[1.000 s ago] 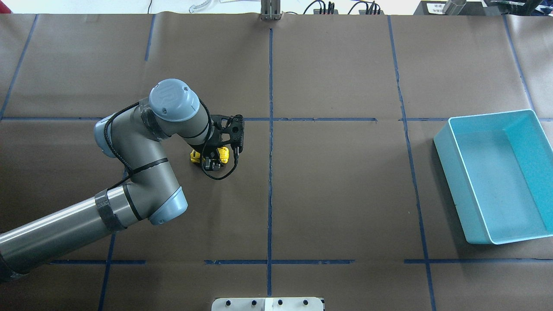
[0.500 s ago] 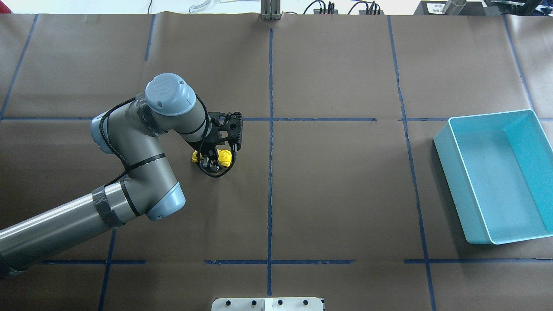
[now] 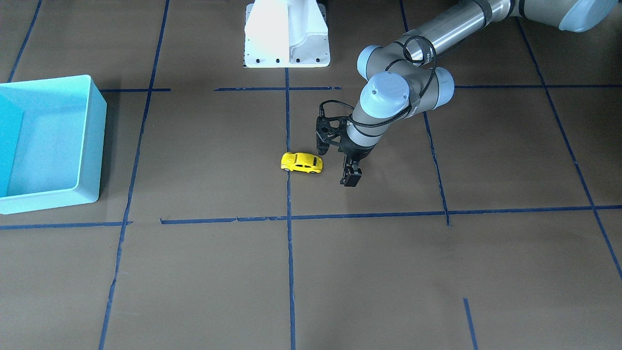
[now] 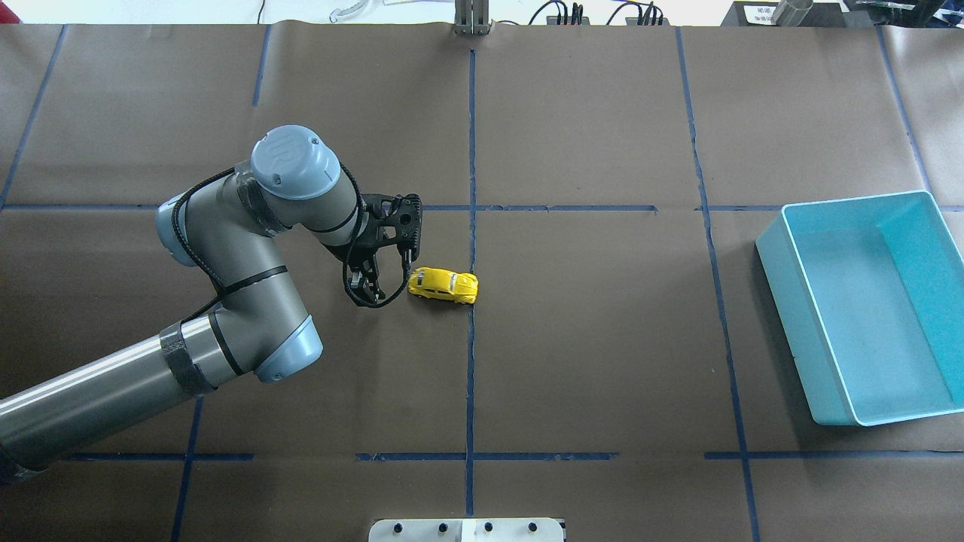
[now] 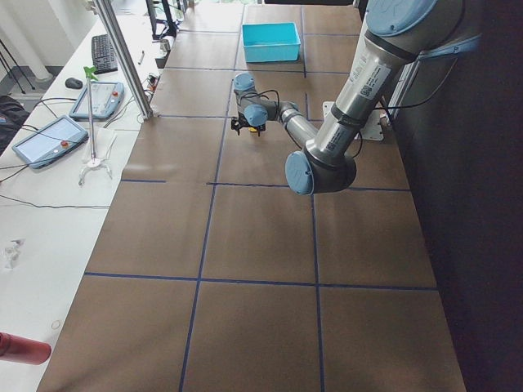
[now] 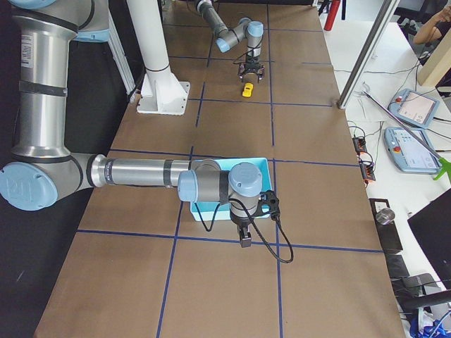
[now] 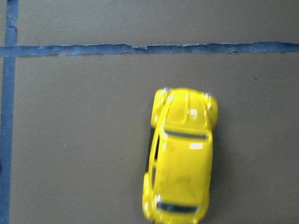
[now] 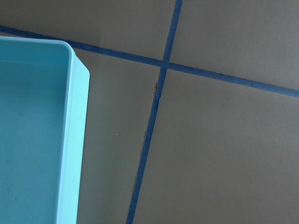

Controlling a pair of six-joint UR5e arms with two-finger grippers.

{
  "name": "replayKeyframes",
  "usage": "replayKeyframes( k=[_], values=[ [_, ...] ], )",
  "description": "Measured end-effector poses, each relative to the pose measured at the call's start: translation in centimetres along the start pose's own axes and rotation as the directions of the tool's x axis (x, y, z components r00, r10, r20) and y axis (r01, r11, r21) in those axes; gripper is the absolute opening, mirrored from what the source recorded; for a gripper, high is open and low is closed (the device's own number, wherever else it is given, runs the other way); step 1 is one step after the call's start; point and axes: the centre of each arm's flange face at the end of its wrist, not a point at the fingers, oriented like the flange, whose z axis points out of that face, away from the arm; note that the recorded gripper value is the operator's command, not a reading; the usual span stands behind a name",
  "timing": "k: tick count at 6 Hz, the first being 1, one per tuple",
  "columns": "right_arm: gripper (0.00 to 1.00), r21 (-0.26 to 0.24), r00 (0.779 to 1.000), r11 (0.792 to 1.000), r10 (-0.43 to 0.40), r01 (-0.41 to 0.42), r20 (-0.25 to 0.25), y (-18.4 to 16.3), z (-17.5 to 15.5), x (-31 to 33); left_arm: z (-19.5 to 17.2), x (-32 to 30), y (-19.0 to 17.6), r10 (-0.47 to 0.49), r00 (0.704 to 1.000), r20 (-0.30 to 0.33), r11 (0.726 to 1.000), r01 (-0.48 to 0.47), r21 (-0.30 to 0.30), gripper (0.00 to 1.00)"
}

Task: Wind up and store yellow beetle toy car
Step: 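Open the left gripper to release the car onto the table, then raise and withdraw the left arm while the car rolls toward the blue bin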

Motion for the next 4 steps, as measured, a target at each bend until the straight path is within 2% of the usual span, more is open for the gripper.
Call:
replayKeyframes(
  k=[3, 4],
  values=[
    [1.0, 0.001, 1.0, 1.0, -0.002, 0.002, 0.0, -0.04, -0.03, -0.07, -0.31, -0.48, 0.45, -0.012, 1.0, 0.005, 1.0, 0.012, -0.012, 1.0],
    [1.0, 0.0, 1.0, 1.0, -0.004, 0.004, 0.0, -0.06, 0.02, -0.13, -0.61, -0.75, 0.94, -0.033, 0.999, 0.0, 0.999, 0.033, -0.036, 1.0]
  ],
)
